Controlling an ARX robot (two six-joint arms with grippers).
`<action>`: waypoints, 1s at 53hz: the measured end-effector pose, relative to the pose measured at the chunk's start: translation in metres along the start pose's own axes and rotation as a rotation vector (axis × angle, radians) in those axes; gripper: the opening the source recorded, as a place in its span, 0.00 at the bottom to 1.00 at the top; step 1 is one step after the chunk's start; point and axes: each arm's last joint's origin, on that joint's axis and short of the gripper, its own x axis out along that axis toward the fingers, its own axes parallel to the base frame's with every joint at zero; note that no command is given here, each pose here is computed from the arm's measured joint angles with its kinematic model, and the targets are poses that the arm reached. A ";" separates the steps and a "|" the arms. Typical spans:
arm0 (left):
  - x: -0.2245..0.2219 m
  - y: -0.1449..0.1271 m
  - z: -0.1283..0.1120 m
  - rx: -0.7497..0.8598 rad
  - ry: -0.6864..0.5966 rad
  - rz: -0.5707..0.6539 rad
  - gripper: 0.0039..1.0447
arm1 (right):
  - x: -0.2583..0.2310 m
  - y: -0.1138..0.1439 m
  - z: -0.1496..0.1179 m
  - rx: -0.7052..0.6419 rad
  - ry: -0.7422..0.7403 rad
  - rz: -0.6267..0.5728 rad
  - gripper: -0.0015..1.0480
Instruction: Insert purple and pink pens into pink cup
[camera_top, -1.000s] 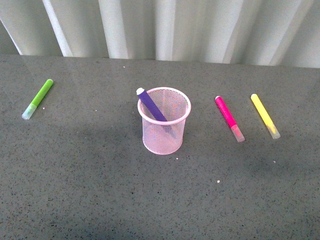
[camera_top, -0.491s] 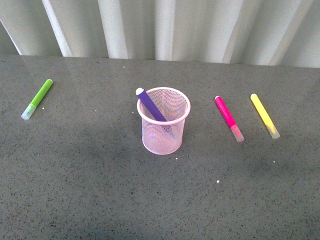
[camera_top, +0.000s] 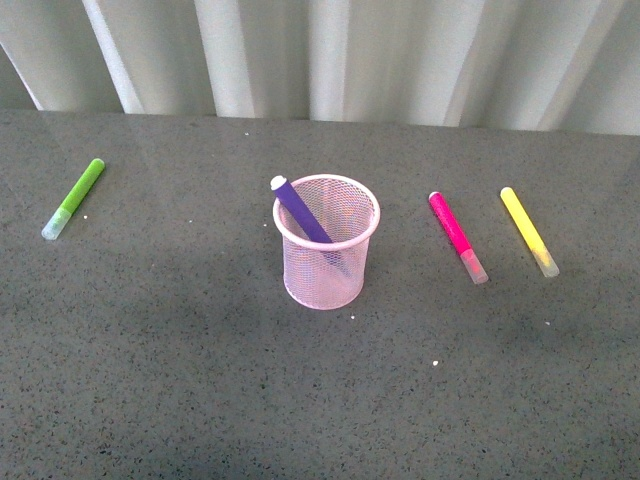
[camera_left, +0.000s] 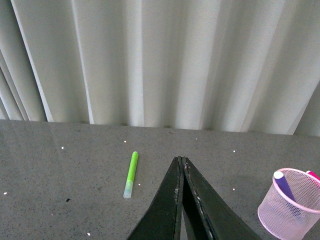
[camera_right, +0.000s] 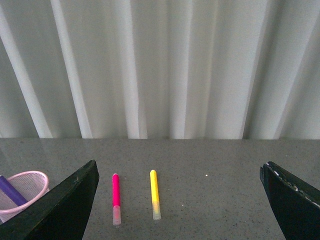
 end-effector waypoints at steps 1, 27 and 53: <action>0.000 0.000 0.000 0.000 0.000 0.000 0.03 | 0.000 0.000 0.000 0.000 0.000 0.000 0.93; -0.009 0.000 0.000 0.000 -0.002 0.000 0.03 | 0.000 0.000 0.000 0.000 0.000 0.000 0.93; -0.020 0.000 -0.003 0.000 0.004 0.000 0.14 | 0.000 0.000 0.000 0.000 0.000 0.000 0.93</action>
